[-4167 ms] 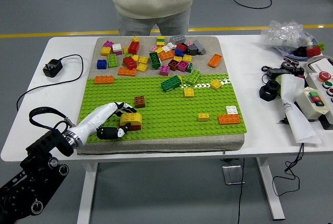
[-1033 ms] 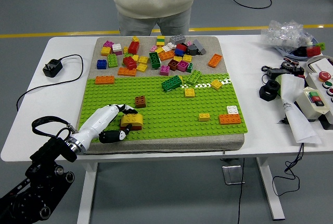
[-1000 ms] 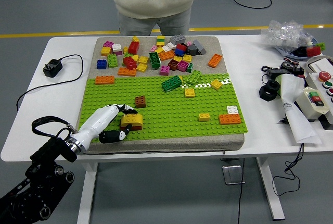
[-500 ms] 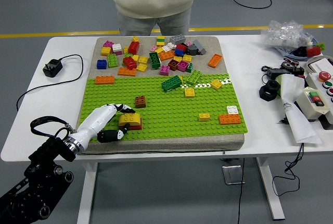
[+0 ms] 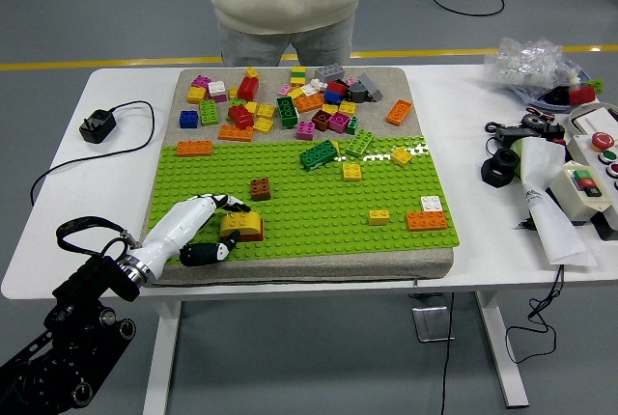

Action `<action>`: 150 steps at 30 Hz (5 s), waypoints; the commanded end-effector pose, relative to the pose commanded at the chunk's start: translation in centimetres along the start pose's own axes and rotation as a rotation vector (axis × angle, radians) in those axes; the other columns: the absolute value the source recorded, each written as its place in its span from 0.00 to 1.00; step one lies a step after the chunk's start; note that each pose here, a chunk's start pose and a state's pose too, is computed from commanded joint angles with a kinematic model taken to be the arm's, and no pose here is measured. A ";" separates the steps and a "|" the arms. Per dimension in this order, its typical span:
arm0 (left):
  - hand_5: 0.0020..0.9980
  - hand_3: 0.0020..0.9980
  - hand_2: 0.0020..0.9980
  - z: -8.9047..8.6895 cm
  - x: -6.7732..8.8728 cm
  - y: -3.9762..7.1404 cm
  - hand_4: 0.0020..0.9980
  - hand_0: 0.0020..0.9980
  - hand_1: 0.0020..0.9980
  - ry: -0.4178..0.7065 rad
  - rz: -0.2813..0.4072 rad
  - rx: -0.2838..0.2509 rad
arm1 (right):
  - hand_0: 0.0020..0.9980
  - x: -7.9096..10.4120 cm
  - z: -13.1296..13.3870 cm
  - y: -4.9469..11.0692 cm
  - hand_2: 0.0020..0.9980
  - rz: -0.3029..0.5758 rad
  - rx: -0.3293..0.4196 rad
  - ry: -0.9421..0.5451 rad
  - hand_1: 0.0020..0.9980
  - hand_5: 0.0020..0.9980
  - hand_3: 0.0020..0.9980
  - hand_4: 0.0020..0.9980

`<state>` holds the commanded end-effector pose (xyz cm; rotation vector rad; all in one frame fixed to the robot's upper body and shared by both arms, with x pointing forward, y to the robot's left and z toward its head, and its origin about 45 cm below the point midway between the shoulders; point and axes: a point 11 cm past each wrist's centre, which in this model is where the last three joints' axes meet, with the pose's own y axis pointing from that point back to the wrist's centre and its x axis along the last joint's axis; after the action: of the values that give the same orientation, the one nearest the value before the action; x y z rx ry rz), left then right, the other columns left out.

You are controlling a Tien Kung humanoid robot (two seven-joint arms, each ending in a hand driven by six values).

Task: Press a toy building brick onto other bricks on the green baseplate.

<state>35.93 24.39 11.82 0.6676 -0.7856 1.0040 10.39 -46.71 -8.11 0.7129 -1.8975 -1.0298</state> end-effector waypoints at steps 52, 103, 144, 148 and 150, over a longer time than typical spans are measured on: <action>0.08 0.65 0.61 0.4 0.6 -0.7 0.85 0.91 0.77 0.011 0.021 -0.015 | 0.80 -0.2 -0.1 0.0 0.76 -0.006 0.003 -0.007 0.73 0.67 0.75 1.00; 0.09 0.65 0.61 0.8 3.4 -0.3 0.85 0.92 0.77 0.007 0.079 -0.042 | 0.80 -0.1 -0.1 0.0 0.75 -0.008 0.003 -0.007 0.73 0.67 0.74 1.00; 0.04 0.64 0.60 -2.1 3.5 -0.2 0.78 0.92 0.76 -0.050 0.056 0.016 | 0.80 -0.3 0.0 0.0 0.75 -0.010 -0.003 -0.007 0.73 0.67 0.74 1.00; 0.04 0.64 0.60 -2.0 3.5 -0.2 0.78 0.92 0.76 -0.044 0.058 0.015 | 0.80 -0.3 -0.1 0.0 0.75 -0.009 -0.002 -0.008 0.73 0.67 0.74 1.00; 0.04 0.63 0.60 -1.9 3.5 -0.2 0.78 0.92 0.76 -0.042 0.059 0.015 | 0.80 -0.3 -0.1 0.0 0.75 -0.009 -0.001 -0.007 0.73 0.67 0.74 1.00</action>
<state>37.75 27.46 13.55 0.6840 -0.8395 1.0529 10.58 -46.49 -8.17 0.7184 -1.9011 -1.0405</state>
